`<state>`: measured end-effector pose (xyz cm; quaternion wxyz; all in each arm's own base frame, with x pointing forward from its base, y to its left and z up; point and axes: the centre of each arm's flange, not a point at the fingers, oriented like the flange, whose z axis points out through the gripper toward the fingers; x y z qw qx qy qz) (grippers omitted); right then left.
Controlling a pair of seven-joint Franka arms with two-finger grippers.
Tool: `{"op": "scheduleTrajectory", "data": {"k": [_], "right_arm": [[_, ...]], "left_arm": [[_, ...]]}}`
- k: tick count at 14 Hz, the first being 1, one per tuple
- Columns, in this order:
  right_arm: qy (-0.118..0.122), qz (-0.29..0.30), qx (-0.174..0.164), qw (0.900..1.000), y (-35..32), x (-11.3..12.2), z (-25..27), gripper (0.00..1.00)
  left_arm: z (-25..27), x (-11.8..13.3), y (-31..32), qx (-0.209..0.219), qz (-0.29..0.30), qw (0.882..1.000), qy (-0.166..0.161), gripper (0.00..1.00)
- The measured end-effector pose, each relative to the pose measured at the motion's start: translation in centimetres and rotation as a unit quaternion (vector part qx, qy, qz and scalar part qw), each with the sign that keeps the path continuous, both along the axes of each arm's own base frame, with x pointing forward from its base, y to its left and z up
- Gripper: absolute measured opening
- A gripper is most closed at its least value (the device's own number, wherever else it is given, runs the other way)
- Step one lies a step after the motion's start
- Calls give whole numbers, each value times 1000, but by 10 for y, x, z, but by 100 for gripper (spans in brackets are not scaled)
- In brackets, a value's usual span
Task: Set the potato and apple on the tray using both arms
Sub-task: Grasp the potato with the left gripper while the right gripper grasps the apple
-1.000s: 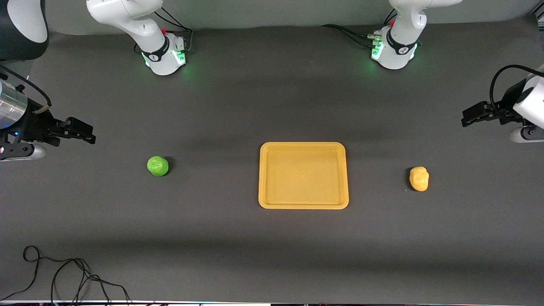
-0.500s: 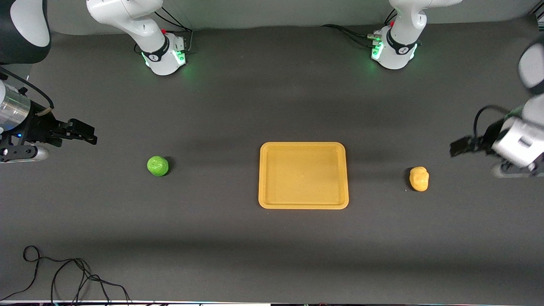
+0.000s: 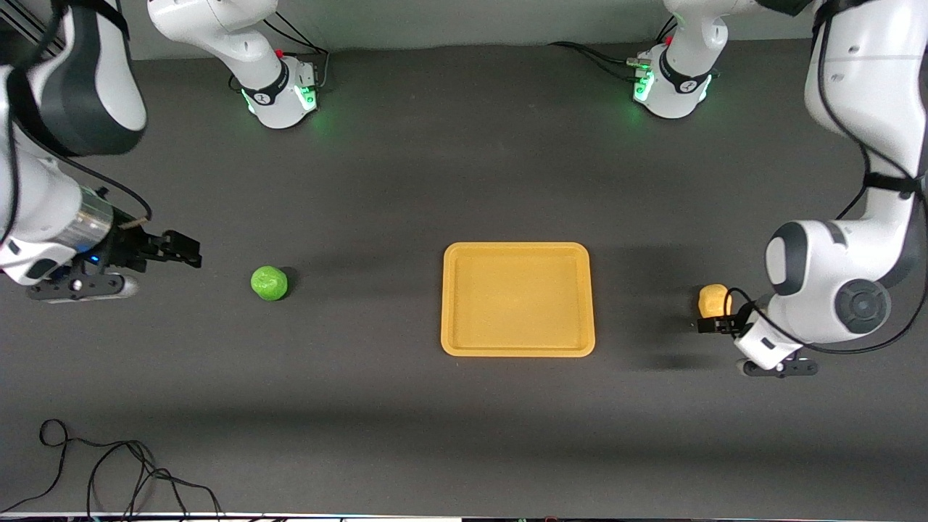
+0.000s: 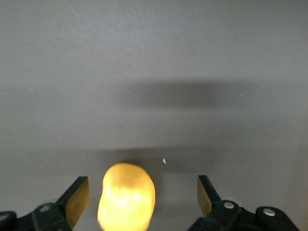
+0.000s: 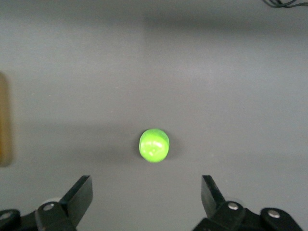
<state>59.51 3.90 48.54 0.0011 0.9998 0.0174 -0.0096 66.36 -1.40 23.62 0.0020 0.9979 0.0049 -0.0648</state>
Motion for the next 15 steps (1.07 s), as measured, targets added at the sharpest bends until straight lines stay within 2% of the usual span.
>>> {"op": "scheduleTrajectory", "data": {"k": [3,5,8,10,12,13,15], "right_arm": [[-16,-3,-2,1000,-3,-8,-70,100],[-30,-5,-5,1000,-7,-25,-127,100],[-24,-7,-11,1000,-13,-61,-201,100],[-29,-7,-17,999,-15,-74,-233,100],[-33,-7,-22,999,-17,-82,-255,100],[-33,-13,-20,999,-17,-82,-259,100],[-37,-37,-6,999,-17,-81,-259,100]], "left_arm": [[-23,-12,0,3,-4,1000,18,100],[-30,-18,0,6,-7,1000,27,100],[-41,-28,3,16,-15,999,35,100],[-45,-35,3,16,-17,999,42,100],[-47,-40,2,16,-18,999,46,95],[-48,-42,2,16,-18,999,48,88],[-45,-46,2,17,-18,998,49,65]]}}
